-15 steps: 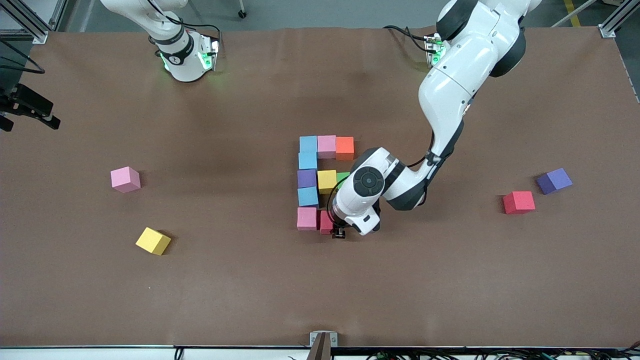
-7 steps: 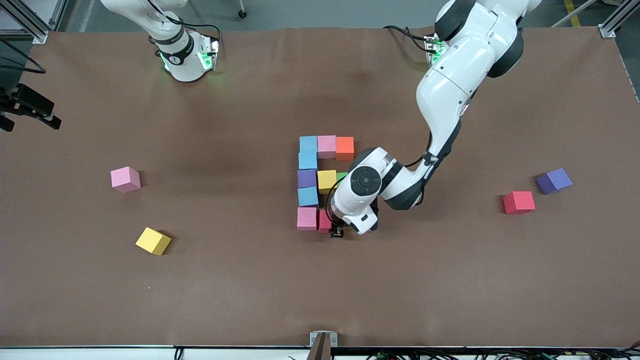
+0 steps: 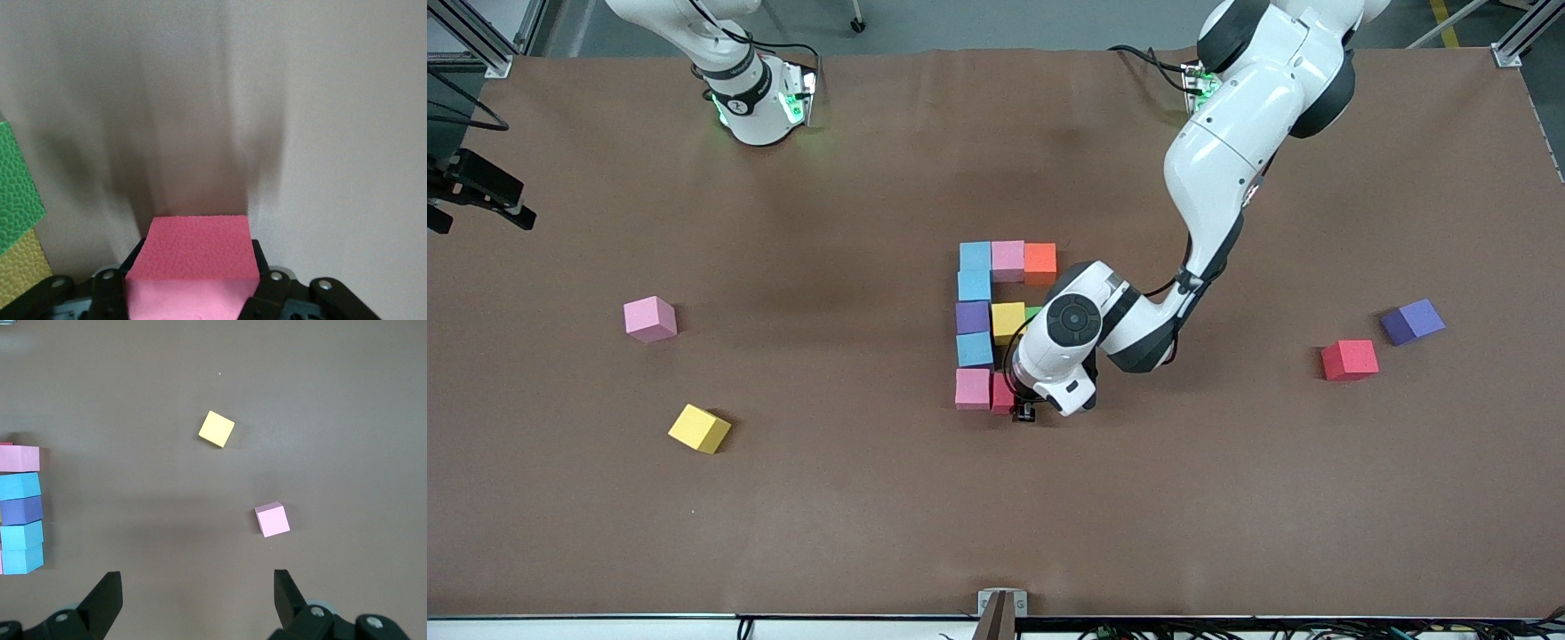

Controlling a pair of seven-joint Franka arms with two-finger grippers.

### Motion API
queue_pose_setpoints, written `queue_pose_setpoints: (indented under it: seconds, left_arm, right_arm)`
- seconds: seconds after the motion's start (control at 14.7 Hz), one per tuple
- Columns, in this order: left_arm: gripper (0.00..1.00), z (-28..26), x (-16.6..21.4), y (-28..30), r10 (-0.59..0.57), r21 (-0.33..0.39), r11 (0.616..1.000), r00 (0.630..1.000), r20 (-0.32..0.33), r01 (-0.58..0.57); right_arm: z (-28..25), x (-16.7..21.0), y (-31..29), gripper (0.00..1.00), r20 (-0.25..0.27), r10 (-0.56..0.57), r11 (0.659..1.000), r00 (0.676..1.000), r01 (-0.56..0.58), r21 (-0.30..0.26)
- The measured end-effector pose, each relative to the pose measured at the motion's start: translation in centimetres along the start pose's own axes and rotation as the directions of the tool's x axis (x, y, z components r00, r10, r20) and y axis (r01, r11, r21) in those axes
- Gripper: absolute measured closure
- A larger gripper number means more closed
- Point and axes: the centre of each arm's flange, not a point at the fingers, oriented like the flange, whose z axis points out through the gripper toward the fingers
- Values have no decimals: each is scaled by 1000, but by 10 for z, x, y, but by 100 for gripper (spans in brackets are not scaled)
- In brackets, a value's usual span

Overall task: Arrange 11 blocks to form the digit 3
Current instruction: 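Lower the pink cube beside the lowest pink cube and open the left gripper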

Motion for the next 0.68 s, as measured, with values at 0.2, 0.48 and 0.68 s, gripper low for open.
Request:
queue_pose_setpoints:
  seconds: [0.2,0.48,0.68]
  left_arm:
    - [39,0,0,1,-1,-5,1000,1000,3,1]
    - [19,0,4,4,-4,-16,1000,1000,1,4]
    - [0,-4,4,7,-7,-23,1000,1000,3,7]
  right_arm:
    - [0,0,-1,0,1,-2,1000,1000,2,0]
    - [0,0,-1,0,1,-2,1000,1000,2,0]
    - [0,0,-2,0,2,-3,1000,1000,3,0]
